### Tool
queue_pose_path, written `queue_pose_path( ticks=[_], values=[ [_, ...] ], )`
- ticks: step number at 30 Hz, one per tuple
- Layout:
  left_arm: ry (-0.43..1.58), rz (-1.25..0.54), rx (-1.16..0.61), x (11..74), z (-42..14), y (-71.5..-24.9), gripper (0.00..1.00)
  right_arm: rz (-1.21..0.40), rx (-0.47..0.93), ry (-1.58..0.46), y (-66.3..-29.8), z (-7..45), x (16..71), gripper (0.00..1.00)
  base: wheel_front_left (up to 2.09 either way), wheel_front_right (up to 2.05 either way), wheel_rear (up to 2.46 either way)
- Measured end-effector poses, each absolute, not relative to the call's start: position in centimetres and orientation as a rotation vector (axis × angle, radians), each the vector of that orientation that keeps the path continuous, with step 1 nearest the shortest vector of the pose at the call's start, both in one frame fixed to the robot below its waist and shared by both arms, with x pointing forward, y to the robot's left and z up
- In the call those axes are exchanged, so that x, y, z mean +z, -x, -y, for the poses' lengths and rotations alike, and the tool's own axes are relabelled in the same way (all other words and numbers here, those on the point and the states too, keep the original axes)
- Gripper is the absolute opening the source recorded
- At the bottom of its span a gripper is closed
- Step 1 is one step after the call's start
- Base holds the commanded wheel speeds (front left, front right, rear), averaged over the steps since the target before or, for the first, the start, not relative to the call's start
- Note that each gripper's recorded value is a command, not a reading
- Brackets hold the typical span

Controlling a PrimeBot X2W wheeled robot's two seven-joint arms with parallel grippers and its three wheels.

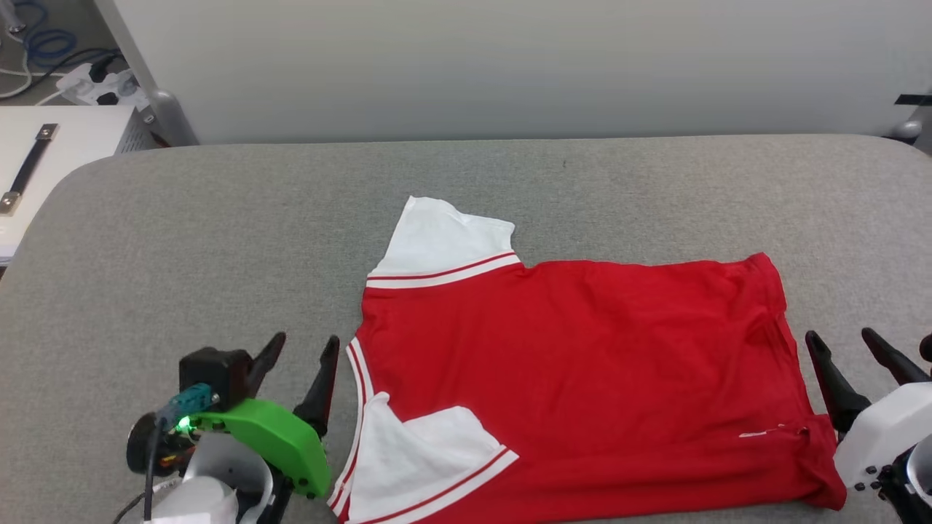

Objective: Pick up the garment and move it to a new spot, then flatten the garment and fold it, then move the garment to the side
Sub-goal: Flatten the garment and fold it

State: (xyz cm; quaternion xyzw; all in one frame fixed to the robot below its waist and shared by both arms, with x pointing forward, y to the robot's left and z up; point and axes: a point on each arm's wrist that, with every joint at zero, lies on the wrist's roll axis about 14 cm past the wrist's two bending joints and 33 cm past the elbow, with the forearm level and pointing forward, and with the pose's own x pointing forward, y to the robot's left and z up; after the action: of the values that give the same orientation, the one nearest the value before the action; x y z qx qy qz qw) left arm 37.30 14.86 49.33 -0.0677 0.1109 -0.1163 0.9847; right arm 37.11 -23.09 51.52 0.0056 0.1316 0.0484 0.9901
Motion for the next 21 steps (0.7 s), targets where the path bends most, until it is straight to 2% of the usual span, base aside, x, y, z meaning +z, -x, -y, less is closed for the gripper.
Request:
queue_pose_path(
  ticks=[5,10,16,21],
  values=[
    [0.122,-0.044,-0.261,52.4,-14.0,-39.4,1.00,-0.104,0.099,-0.069,-37.1,22.1,53.6,1.00,0.00,0.00,0.00],
    [0.072,0.089,-0.312,54.9,-12.8,-42.2,1.00,-0.011,0.084,-0.123,-37.1,21.5,53.9,1.00,0.00,0.00,0.00],
    [0.026,0.075,-0.449,55.0,-10.2,-46.6,1.00,0.039,0.066,-0.150,-37.7,21.3,53.7,1.00,0.00,0.00,0.00],
    [-0.070,-0.022,-0.574,54.3,-7.7,-51.3,1.00,0.060,0.055,-0.146,-38.5,21.3,53.5,1.00,0.00,0.00,0.00]
  ],
)
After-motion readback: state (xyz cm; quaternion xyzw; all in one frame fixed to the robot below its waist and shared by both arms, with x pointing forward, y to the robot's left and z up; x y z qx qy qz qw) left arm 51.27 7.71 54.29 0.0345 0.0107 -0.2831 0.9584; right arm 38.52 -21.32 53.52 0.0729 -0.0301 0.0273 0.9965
